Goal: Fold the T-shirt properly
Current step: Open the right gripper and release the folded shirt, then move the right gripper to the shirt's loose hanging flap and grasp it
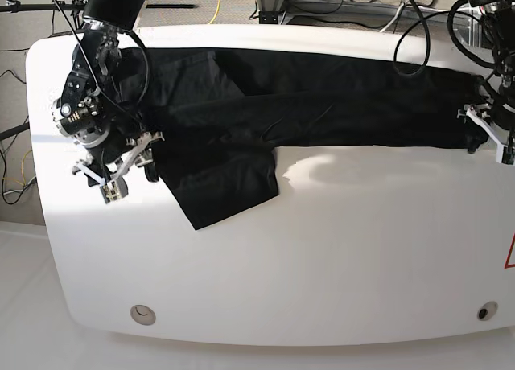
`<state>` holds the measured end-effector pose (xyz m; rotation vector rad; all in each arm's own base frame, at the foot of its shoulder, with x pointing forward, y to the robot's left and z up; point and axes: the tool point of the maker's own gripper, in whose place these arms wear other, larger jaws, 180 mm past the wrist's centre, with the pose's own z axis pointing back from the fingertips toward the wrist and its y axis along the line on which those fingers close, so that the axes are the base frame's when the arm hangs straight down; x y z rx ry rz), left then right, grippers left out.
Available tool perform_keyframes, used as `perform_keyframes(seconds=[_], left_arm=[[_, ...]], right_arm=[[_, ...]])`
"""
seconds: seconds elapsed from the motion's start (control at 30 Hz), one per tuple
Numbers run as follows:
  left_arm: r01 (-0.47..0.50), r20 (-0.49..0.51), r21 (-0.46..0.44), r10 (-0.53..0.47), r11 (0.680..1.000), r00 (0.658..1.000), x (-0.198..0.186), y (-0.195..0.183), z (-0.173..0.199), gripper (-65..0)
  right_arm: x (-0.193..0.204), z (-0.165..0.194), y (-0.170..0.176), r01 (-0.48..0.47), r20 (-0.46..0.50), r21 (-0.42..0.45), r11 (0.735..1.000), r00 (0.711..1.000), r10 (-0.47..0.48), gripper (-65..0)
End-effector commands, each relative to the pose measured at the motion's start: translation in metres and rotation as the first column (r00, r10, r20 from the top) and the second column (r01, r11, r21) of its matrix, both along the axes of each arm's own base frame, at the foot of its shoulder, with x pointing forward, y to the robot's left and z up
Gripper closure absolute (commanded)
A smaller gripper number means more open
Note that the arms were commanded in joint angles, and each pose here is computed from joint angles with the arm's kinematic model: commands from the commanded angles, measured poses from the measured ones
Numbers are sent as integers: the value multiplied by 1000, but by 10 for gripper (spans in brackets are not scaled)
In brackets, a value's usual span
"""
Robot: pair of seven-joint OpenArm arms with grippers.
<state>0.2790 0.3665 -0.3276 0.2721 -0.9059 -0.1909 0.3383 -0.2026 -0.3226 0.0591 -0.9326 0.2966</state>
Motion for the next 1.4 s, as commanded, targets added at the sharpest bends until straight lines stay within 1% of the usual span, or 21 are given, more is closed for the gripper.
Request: perform_keyframes(seconds=[0.0,0.1,0.3,0.37,0.43,0.5,0.57,0.7,0.77,1.03,1.1,1.37], left_arm=[[18,61,5,-19,1000,998,9,0,18,-447],[48,80,-19,-46,999,996,12,-10,20,-434],[74,93,-52,-69,996,993,15,-19,20,-411],[76,91,-62,-70,995,993,14,-21,17,-402],[68,76,-76,-62,995,995,10,-23,10,-400],[62,75,-79,-56,995,996,10,-24,9,-410],[56,71,-81,-50,995,996,9,-24,7,-437],[51,64,-77,-46,996,997,7,-24,5,-450],[42,69,-57,-38,997,997,5,-21,7,-451],[47,70,-45,-44,998,997,4,-21,9,-452],[43,49,-33,-42,999,998,3,-17,7,-449],[47,49,-31,-45,998,998,4,-16,7,-449]], right_arm=[[7,9,-4,6,31,-4,1000,999,-5,-368],[7,12,-6,5,36,-10,1000,999,-4,-372],[6,12,-6,3,36,-2,1000,999,-3,-369],[9,13,-5,1,42,8,1000,999,-1,-369],[13,15,-10,17,52,34,999,998,-19,-371],[18,12,-10,21,48,53,998,999,-23,-371],[24,9,-9,23,41,77,997,999,-27,-371],[36,-3,-6,29,10,124,992,1000,-30,-372],[48,-17,1,23,-25,162,987,999,-20,-376],[73,-22,26,-14,-22,222,975,1000,19,-379],[85,-21,49,-60,-20,247,967,998,67,-380],[97,-26,74,-97,-38,286,953,993,113,-380]])
